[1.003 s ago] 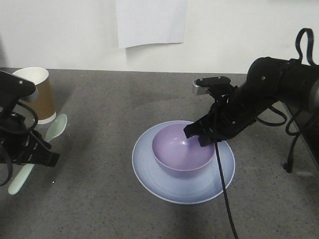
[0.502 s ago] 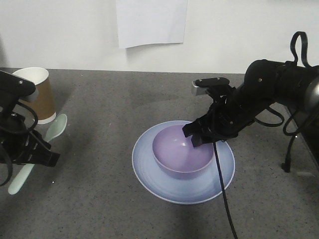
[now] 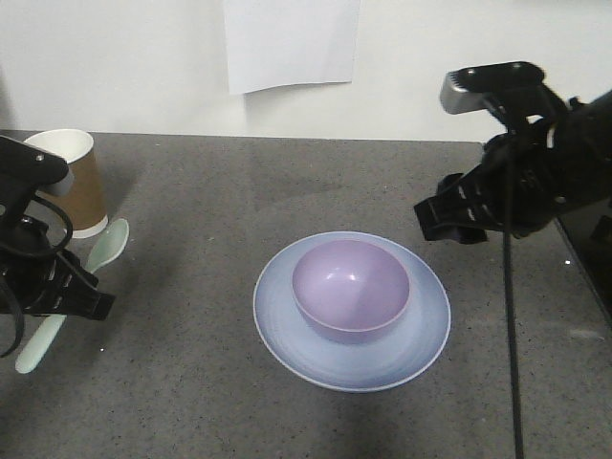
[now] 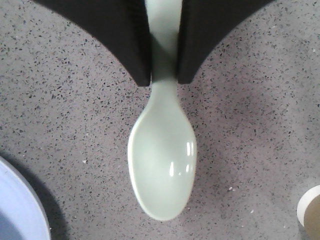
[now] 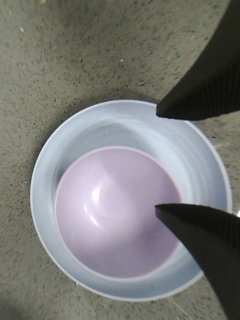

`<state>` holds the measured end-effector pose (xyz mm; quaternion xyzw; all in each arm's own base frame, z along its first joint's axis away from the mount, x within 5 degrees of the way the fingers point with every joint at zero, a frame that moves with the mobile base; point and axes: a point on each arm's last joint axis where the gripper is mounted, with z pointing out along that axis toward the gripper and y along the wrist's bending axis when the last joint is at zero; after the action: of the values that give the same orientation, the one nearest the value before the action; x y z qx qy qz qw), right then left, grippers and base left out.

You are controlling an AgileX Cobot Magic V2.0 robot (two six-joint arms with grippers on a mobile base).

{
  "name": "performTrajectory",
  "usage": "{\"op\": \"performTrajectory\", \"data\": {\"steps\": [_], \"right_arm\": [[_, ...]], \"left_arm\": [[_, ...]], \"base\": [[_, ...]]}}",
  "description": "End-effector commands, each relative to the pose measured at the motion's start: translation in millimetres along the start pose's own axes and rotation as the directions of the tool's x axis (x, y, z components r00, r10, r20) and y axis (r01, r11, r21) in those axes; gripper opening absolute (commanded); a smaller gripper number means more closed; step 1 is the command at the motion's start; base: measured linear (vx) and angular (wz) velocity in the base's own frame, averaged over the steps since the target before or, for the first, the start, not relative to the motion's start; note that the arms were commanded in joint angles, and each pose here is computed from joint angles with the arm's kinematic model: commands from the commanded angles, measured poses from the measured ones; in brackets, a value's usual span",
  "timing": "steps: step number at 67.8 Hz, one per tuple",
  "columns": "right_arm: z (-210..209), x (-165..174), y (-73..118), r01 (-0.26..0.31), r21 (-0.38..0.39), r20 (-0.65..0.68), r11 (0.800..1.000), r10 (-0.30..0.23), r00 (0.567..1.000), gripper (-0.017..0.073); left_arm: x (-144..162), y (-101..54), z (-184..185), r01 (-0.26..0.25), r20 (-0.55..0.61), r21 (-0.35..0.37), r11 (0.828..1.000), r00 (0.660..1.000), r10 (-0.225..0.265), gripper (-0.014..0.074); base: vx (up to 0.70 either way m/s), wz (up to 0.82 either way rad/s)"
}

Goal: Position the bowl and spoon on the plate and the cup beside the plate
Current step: 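Raise the right gripper away from the bowl, then swing the left gripper with the green spoon over the bowl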

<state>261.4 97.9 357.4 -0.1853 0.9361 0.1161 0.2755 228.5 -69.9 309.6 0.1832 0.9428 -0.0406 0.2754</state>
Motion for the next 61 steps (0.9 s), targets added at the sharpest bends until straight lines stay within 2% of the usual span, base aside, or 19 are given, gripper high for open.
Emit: {"op": "performTrajectory", "data": {"steps": [1,20,32,43,56,61], "right_arm": [[-38.8,15.4,5.9,0.006,0.011,0.135,1.0,-0.008,0.991,0.0339],[-58.7,83.6,10.2,0.027,0.032,0.146,0.999,-0.031,0.989,0.0286],[-59.3,112.2,11.9,0.01,0.024,0.142,1.0,-0.013,0.99,0.0264],[-63.6,124.5,13.7,0.014,0.017,0.114,1.0,-0.016,0.993,0.0252],[-68.6,130.8,15.1,0.018,0.012,0.094,1.0,-0.019,0.995,0.0248],[-69.5,131.6,15.4,0.019,0.012,0.095,1.0,-0.02,0.995,0.0248]], "left_arm": [[-8.7,-1.1,-12.9,0.01,0.096,0.001,1.0,0.995,-0.01,0.0083],[-8.7,-1.1,-12.9,0.01,0.096,0.001,1.0,0.995,-0.01,0.0083],[-8.7,-1.1,-12.9,0.01,0.096,0.001,1.0,0.995,-0.01,0.0083],[-9.1,-1.0,-12.9,0.01,0.101,0.001,1.0,0.995,-0.01,0.0083],[-9.7,-3.4,-13.0,0.032,0.106,0.03,0.999,0.994,-0.035,0.0083],[-11.4,-4.1,-14.5,0.003,0.116,0.035,0.999,0.993,-0.007,0.0083]], "base": [[0.0,0.0],[0.0,0.0],[0.0,0.0],[0.0,0.0],[0.0,0.0],[0.0,0.0]]}}
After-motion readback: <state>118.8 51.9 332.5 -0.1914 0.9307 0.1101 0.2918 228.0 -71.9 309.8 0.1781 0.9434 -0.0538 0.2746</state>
